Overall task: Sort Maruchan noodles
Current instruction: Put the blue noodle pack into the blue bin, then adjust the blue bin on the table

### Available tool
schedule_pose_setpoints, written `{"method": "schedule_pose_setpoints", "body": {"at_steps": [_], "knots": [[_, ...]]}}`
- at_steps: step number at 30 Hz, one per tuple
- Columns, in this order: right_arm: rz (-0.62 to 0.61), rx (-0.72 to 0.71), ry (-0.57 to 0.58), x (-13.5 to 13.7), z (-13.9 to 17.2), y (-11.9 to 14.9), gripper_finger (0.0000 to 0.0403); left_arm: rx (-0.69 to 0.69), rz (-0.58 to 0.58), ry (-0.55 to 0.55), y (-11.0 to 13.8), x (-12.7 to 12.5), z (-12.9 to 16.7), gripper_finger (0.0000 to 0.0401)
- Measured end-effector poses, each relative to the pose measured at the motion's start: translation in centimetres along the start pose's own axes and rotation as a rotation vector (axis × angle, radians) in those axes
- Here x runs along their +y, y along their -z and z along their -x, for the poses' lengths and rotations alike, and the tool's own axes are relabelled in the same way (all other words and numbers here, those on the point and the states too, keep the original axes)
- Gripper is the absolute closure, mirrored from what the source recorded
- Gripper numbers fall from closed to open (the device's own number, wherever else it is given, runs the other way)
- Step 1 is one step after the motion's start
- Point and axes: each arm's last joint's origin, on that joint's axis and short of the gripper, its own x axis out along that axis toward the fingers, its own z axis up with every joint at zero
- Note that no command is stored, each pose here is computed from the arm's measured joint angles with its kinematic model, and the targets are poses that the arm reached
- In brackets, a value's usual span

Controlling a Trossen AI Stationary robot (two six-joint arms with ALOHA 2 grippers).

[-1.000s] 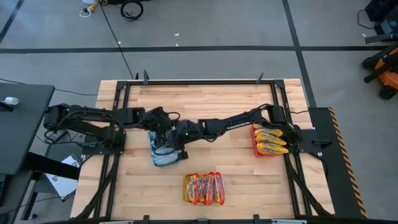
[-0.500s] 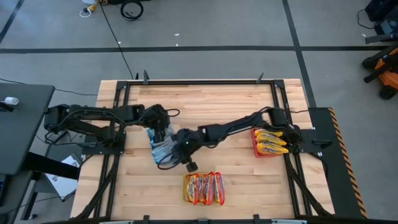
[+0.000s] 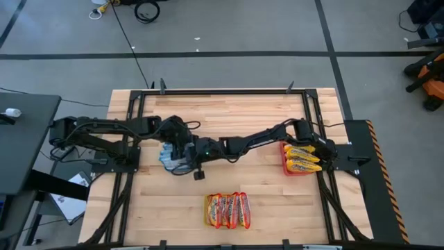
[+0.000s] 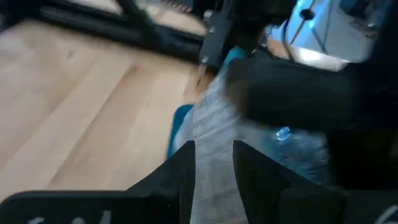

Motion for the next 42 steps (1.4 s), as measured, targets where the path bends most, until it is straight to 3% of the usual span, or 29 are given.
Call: {"method": "schedule_pose_setpoints", "body": {"at_steps": [6, 10, 14, 19, 23, 29, 34, 37, 42], "knots": [[-0.001, -0.004, -0.027, 0.1, 0.3, -0.3, 0.0289, 0.036, -0.053, -0.014, -0.6, 0.1, 0.7, 0.039], [0.007, 0.035, -0.049, 0.5, 2.2, -2.0, 0.0289, 0.055, -0.081, -0.024, -1.9, 0.4, 2.0, 0.0389], [0.015, 0.135, -0.078, 0.5, 4.9, -3.2, 0.0289, 0.076, -0.076, -0.029, -3.3, 0.6, 3.7, 0.037], [0.016, 0.331, -0.015, -0.4, 5.7, -1.6, 0.0289, 0.083, -0.052, -0.032, -4.6, 0.7, 5.5, 0.0329], [0.002, 0.396, 0.039, -1.4, 3.8, 2.0, 0.0289, 0.074, -0.047, -0.01, -5.2, 0.2, 7.0, 0.031], [-0.04, 0.259, 0.056, -2.0, -0.7, 5.5, 0.0289, -0.002, -0.074, 0.005, -5.1, -0.4, 11.1, 0.0308], [-0.051, 0.042, -0.031, -1.5, -5.5, 5.6, 0.0289, -0.181, -0.066, -0.025, -4.6, -0.3, 14.5, 0.0308], [-0.044, -0.03, -0.027, -1.3, -8.2, 5.1, 0.0289, -0.229, -0.026, -0.036, -4.2, -0.2, 15.5, 0.0308], [-0.053, 0.07, -0.042, -1.4, -9.1, 4.7, 0.0289, -0.21, 0.035, -0.034, -3.6, -0.3, 15.0, 0.0308]]}}
